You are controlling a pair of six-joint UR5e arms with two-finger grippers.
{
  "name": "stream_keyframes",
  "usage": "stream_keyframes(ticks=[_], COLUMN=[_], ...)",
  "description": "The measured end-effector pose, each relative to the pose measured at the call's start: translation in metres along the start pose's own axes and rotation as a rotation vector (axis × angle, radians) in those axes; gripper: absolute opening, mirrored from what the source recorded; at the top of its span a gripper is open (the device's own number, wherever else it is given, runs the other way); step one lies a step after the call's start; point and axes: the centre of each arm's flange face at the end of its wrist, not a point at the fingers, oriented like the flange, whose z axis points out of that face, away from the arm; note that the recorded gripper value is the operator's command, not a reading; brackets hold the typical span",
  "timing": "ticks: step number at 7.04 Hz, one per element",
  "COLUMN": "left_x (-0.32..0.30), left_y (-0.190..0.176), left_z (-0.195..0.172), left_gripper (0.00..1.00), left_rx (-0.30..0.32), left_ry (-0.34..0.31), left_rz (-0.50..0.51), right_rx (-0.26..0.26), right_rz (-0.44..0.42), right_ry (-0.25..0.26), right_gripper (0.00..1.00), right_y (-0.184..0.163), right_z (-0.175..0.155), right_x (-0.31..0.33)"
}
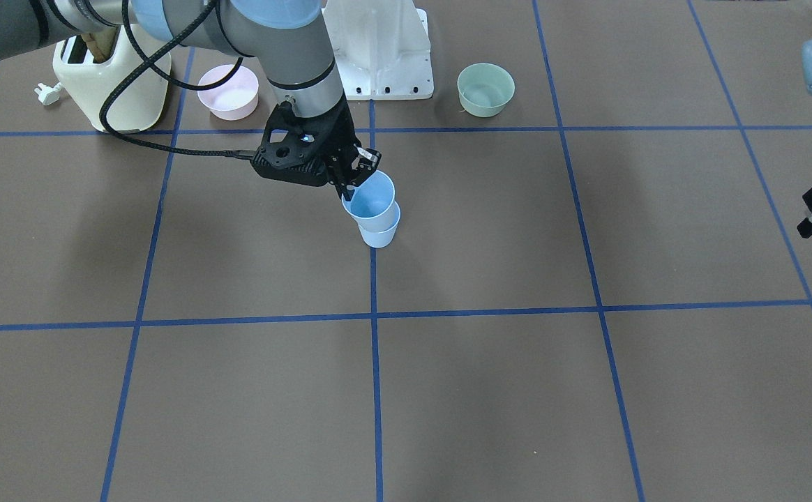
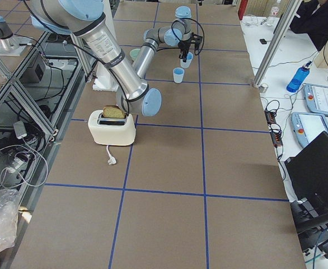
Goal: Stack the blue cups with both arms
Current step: 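Release and withdraw the left gripper while the right brings its cup above, then lower the right gripper's cup into the cup at the table center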
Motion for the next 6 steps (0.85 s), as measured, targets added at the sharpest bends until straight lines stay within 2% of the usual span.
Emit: stream_keyframes(ticks=[2, 6], left_x=[-0.010, -0.012], left_y=[0.018, 0.023], left_z=[0.003, 0.004], left_gripper=[0.98, 0.98], left_rx=[0.025, 0.031], left_ry=[0.011, 0.014], left_rz=[-0.002, -0.010], right_rx=[0.003, 0.019], right_rz=[-0.009, -0.024], right_ry=[0.014, 0.042], right_gripper=[0.00, 0.00], right_y=[0.009, 0.023], right_z=[0.011, 0.030], right_x=[-0.001, 0.007])
